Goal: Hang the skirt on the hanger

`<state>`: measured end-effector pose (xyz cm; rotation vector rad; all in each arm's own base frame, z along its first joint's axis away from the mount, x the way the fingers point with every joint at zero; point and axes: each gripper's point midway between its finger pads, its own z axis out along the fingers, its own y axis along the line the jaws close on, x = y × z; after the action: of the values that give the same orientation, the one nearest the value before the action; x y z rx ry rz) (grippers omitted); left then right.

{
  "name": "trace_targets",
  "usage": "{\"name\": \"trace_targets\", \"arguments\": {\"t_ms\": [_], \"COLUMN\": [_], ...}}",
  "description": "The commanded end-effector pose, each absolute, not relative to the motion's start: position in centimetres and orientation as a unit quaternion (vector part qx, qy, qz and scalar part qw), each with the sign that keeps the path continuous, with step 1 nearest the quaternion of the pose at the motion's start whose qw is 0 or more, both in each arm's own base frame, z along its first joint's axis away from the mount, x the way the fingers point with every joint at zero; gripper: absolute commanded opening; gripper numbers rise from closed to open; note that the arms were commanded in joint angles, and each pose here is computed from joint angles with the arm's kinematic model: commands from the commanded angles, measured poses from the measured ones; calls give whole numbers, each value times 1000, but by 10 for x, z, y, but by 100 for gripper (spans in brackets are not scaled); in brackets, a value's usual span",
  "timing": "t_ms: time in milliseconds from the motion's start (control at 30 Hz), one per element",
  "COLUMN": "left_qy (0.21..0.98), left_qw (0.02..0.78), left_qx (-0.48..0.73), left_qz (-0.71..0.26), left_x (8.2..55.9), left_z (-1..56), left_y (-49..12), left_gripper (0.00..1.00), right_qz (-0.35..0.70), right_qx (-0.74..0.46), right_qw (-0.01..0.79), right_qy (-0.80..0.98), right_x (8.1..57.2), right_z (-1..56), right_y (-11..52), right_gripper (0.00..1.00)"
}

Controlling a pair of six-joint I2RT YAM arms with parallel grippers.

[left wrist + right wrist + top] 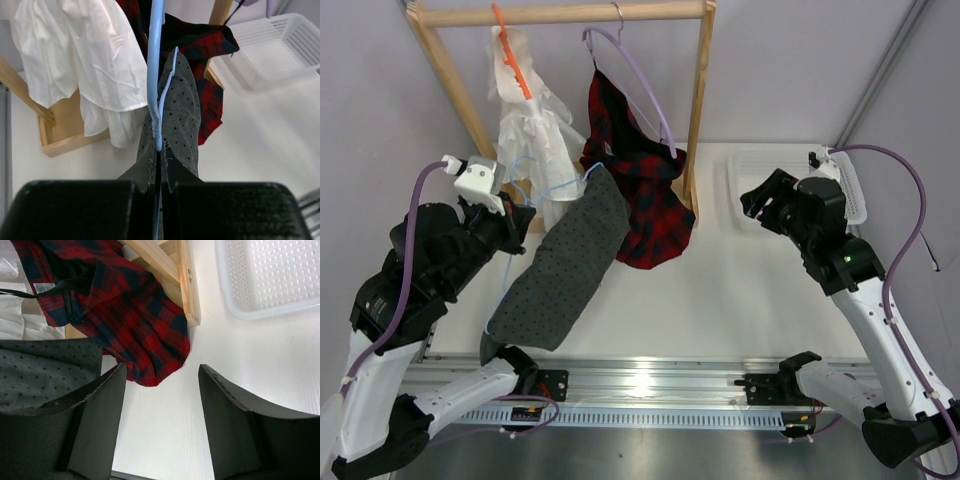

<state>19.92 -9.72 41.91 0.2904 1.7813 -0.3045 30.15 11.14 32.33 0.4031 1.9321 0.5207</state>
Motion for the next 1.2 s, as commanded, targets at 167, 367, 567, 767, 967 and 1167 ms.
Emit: {"name": "trace_targets", "arguments": {"t_ms": [167,367,567,767,967,1167], "left_qy": [712,705,702,689,688,678], "left_qw": [692,700,704,707,713,727], "left_qx": [8,-10,-27,21,-12,-24], "left_qz": [-117,-113,-105,-157,-133,-103], "left_x": [215,219,218,222,251,273], "left_z": [478,482,483,493,497,511], "left_y": [-70,-66,-59,-90,-95,-97], "left_gripper": [0,0,0,0,0,0], "right_qz": [237,247,251,252,248,243], "right_qx": [154,130,109,104,100,96], "right_qw": [540,541,538,540,542,543], "right_qy": [793,793,798,796,797,798], "right_x": [307,311,312,312,313,312], "right_z": [346,359,363,366,369,370], "right_y": [118,132,151,155,154,152], "right_gripper": [64,63,63,63,63,63]}}
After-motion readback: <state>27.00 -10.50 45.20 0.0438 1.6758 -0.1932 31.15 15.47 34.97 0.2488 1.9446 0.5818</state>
